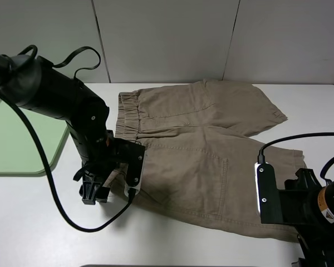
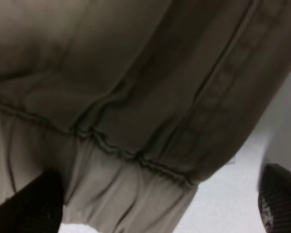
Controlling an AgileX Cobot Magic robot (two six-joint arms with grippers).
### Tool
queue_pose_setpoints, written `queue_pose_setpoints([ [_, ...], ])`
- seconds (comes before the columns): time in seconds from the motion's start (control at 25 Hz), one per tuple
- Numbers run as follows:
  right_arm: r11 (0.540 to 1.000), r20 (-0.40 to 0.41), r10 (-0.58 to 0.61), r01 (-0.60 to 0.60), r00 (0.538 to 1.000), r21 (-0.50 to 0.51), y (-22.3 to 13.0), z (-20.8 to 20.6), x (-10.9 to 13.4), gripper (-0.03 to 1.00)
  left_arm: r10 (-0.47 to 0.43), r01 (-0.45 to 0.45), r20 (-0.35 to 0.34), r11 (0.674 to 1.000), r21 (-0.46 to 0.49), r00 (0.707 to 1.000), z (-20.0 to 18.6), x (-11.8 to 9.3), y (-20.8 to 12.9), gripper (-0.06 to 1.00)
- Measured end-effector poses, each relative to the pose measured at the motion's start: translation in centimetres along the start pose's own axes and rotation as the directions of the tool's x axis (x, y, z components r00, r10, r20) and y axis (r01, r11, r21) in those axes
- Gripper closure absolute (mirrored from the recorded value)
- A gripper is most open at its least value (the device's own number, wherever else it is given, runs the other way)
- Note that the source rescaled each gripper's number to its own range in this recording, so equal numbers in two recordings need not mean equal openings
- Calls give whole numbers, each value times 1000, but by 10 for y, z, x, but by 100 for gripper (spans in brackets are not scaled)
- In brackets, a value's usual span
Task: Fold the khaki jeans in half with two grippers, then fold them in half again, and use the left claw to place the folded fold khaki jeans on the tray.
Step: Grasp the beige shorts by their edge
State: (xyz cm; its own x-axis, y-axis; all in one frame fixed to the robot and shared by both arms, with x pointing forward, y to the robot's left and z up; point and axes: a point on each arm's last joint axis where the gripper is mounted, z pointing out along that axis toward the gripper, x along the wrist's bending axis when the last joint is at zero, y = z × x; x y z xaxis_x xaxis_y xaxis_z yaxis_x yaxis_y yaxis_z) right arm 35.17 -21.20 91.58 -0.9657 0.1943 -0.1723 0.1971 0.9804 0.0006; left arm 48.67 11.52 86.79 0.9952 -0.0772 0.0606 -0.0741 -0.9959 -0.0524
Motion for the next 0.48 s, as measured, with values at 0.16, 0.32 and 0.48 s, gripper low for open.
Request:
queue_pose_setpoints([
  [0.16, 999, 19, -2, 3, 1000, -37, 3, 0, -2, -3, 33, -33, 2, 999, 1, 999, 1, 0, 0, 18],
  [0.32, 998, 42, -18, 21, 999, -58, 5, 0, -3, -3, 64, -64, 4, 998, 2, 998, 2, -1, 0, 18],
  [0.48, 996, 71, -68, 71, 995, -47, 5, 2, -6, -3, 100, -101, 5, 995, 2, 995, 3, -1, -2, 18],
])
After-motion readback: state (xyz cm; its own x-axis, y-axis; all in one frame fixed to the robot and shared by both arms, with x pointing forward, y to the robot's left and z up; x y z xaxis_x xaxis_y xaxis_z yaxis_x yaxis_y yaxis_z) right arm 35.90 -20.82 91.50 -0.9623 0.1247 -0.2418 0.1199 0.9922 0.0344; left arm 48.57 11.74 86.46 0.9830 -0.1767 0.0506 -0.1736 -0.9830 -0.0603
